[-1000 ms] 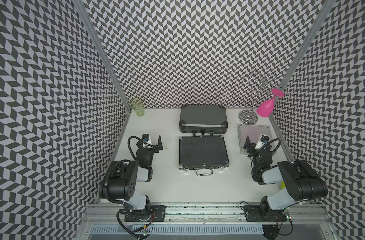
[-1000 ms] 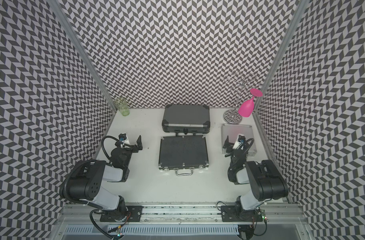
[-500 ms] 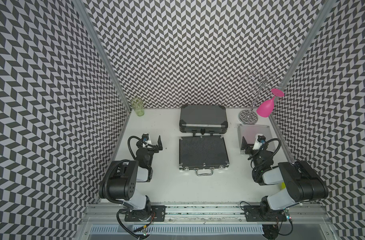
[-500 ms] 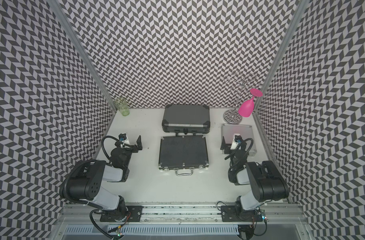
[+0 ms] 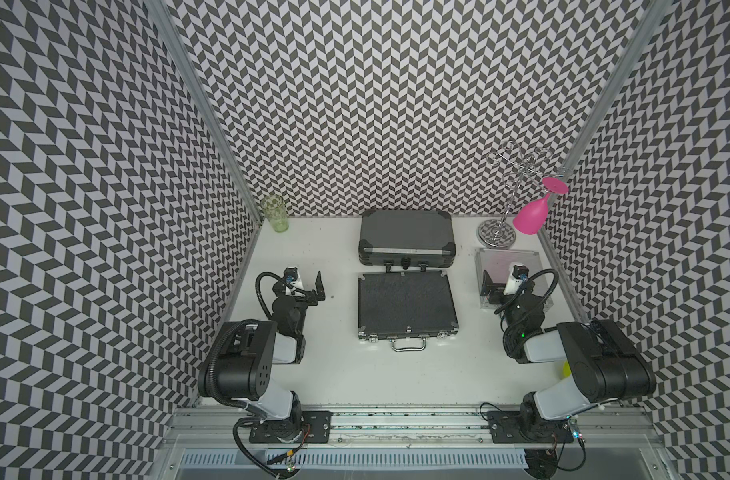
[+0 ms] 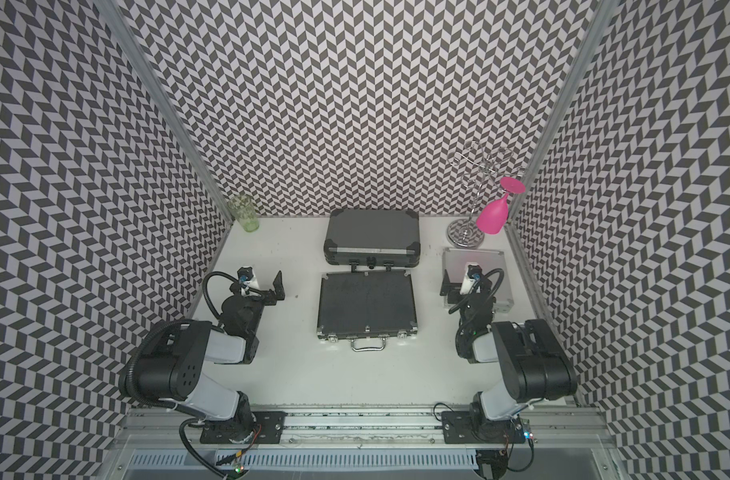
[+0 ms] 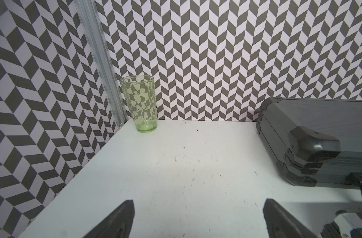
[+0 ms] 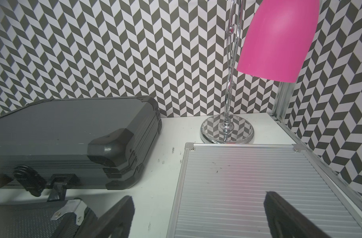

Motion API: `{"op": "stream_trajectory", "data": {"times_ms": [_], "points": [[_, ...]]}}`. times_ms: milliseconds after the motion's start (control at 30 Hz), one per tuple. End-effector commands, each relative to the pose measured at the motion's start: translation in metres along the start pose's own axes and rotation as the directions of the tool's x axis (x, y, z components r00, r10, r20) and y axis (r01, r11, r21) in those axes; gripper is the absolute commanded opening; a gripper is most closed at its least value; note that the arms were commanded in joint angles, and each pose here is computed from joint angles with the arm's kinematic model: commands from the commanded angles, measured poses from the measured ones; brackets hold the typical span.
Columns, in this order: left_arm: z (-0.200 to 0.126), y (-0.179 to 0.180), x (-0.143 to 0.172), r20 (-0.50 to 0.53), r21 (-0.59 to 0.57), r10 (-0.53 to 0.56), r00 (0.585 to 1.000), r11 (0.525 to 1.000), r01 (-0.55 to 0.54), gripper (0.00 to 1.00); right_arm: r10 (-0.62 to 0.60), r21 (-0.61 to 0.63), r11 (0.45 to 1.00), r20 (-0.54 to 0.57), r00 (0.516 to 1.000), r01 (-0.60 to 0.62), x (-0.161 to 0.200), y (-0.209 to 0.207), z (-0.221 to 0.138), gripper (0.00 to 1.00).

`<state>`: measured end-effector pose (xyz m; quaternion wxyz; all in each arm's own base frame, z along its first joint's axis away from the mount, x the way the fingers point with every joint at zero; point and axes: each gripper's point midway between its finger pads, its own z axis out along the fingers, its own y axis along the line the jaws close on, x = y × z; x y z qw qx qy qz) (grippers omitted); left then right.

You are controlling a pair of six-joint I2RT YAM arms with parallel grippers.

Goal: Close the poker set cases
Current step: Reset both arms

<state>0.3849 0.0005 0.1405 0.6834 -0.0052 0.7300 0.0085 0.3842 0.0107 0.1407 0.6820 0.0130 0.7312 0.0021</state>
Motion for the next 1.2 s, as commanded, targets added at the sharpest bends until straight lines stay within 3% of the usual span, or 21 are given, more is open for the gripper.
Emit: {"op": "stream_trajectory", "data": {"times_ms": [0, 133, 233, 300, 400, 633, 1167], "points": [[0.0, 0.0, -0.005, 0.017, -0.002, 0.005, 1.0, 1.0, -0.005, 1.0, 0.002, -0.006, 1.0, 0.072, 0.997, -0.001, -0.015, 0.0, -0.002, 0.99], [0.0, 0.0, -0.005, 0.016, -0.002, 0.004, 1.0, 1.0, -0.004, 1.0, -0.026, -0.068, 0.997, 0.1, 0.995, 0.033, -0.014, 0.01, -0.022, 0.99], [0.0, 0.0, -0.005, 0.017, -0.002, 0.005, 1.0, 1.0, -0.005, 1.0, 0.066, 0.114, 0.99, 0.117, 0.991, -0.079, -0.014, -0.026, -0.023, 0.99], [0.0, 0.0, -0.005, 0.017, -0.002, 0.005, 1.0, 1.0, -0.005, 1.0, 0.037, 0.142, 0.989, 0.092, 0.995, -0.05, -0.013, -0.023, -0.013, 0.99], [0.0, 0.0, -0.006, 0.018, -0.002, 0.004, 1.0, 1.0, -0.004, 1.0, -0.013, 0.025, 1.0, 0.035, 0.999, 0.012, -0.003, -0.001, -0.01, 0.99], [0.0, 0.0, -0.005, 0.017, -0.003, 0.004, 1.0, 1.0, -0.004, 1.0, -0.008, 0.021, 1.0, 0.099, 0.995, 0.006, -0.019, 0.0, -0.006, 0.99], [0.0, 0.0, -0.006, 0.018, -0.003, 0.004, 1.0, 1.0, -0.004, 1.0, -0.006, 0.011, 1.0, 0.089, 0.996, 0.005, -0.017, 0.0, -0.005, 0.99]]}}
